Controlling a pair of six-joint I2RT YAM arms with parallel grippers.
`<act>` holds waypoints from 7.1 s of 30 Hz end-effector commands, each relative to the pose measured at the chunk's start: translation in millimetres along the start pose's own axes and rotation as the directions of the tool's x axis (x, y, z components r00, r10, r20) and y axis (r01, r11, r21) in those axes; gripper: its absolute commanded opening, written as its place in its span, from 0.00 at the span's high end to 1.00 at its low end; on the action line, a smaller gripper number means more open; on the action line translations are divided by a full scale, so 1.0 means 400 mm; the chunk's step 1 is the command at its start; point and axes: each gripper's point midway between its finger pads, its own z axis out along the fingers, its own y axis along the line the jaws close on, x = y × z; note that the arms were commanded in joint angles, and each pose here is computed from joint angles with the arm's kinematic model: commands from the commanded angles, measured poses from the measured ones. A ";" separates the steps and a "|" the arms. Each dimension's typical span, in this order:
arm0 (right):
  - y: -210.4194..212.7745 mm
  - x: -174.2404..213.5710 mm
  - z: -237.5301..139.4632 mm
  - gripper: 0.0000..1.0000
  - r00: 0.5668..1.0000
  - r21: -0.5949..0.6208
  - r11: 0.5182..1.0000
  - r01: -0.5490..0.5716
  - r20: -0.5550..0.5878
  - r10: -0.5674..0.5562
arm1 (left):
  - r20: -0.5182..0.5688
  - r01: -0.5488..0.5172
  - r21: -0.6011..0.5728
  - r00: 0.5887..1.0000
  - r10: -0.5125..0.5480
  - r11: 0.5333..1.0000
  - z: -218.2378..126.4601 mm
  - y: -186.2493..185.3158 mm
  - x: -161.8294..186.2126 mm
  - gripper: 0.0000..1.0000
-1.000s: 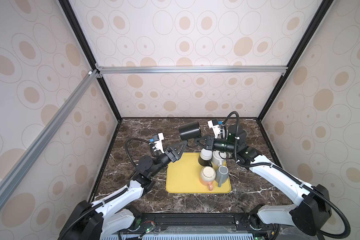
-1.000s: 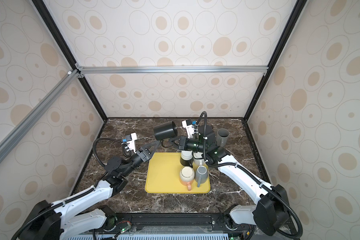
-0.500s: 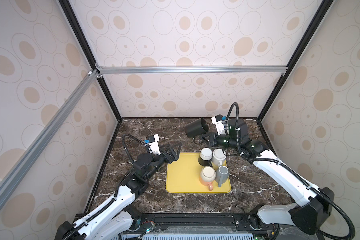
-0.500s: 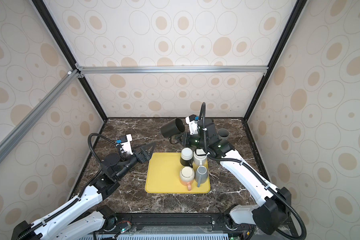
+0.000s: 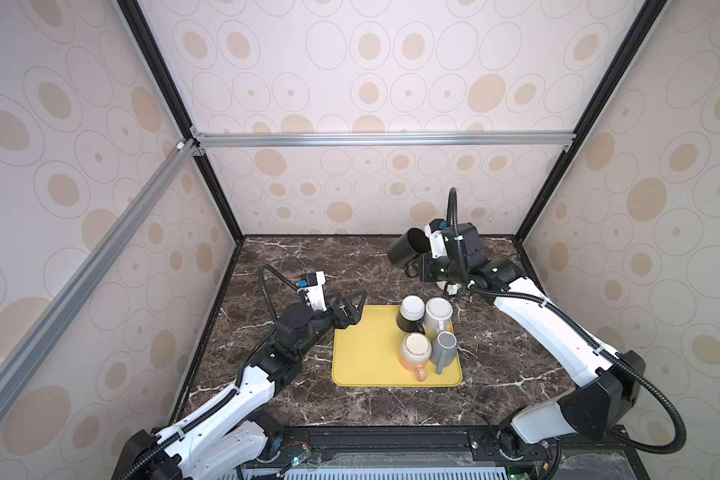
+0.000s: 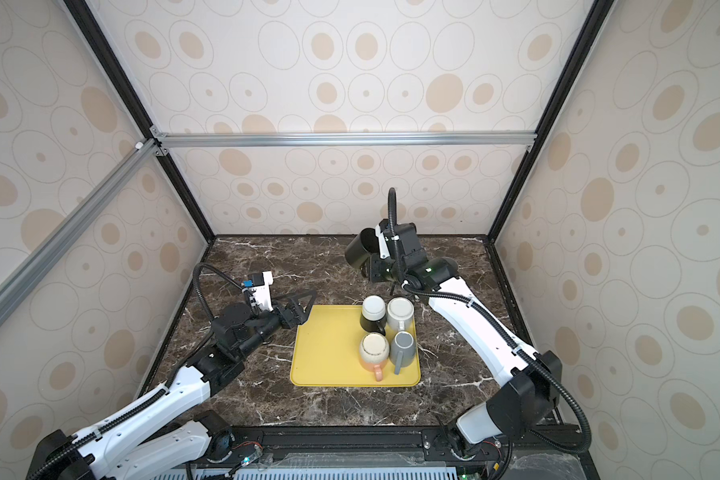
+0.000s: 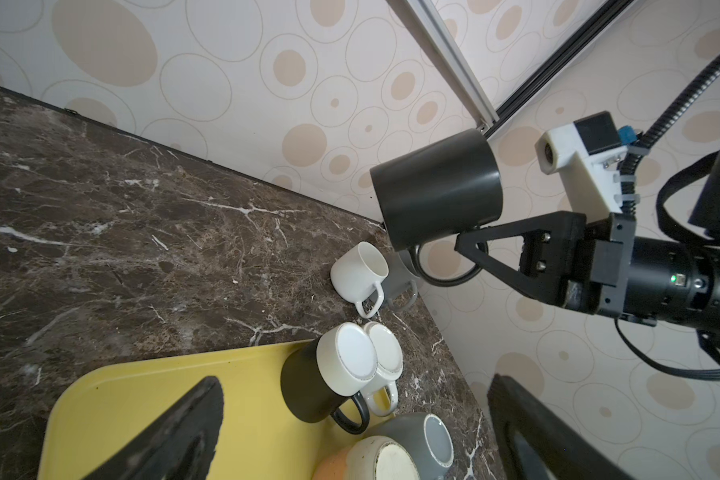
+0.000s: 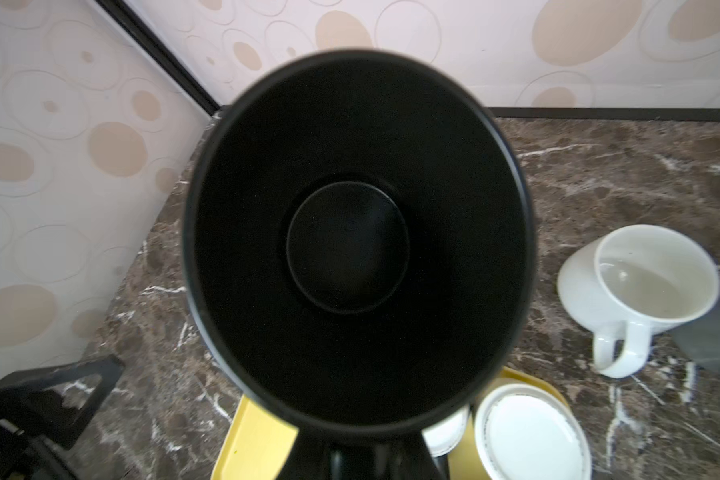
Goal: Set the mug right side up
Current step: 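Carry the black mug upright with right gripper while left gripper withdraws, then lower the black mug onto the table beside the white mug with right gripper, then open right gripper and move it back over the tray while left gripper advances, then move left gripper down onto the upside-down orange mug on the tray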
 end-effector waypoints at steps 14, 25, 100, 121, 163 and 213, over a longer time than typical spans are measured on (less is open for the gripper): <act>-0.144 -0.115 0.128 1.00 0.985 0.333 0.929 0.162 0.009 -0.175 | 0.005 -0.048 -0.048 0.999 0.048 0.998 -0.017 0.032 0.005 0.00; -0.243 -0.028 0.271 1.00 0.988 0.411 0.899 0.149 -0.098 -0.119 | -0.005 -0.065 -0.067 0.998 0.065 0.996 -0.014 0.038 0.007 0.00; -0.257 0.115 0.153 0.73 0.995 0.346 0.938 0.017 -0.097 0.017 | -0.044 -0.036 -0.249 0.999 0.025 0.968 -0.017 0.156 0.067 0.00; -0.121 0.228 -0.132 0.75 0.999 0.186 0.981 0.048 -0.032 -0.042 | -0.319 -0.214 -0.346 0.943 0.100 0.913 -0.031 0.076 0.317 0.00; -0.124 0.297 -0.135 0.76 0.999 0.118 0.992 0.039 -0.004 -0.039 | -0.650 -0.323 -0.227 0.753 0.105 0.919 0.088 -0.078 0.689 0.03; -0.129 0.299 -0.139 0.77 0.999 0.117 0.993 0.026 0.019 -0.028 | -0.689 -0.487 -0.302 0.706 0.165 0.820 0.068 0.006 0.672 0.60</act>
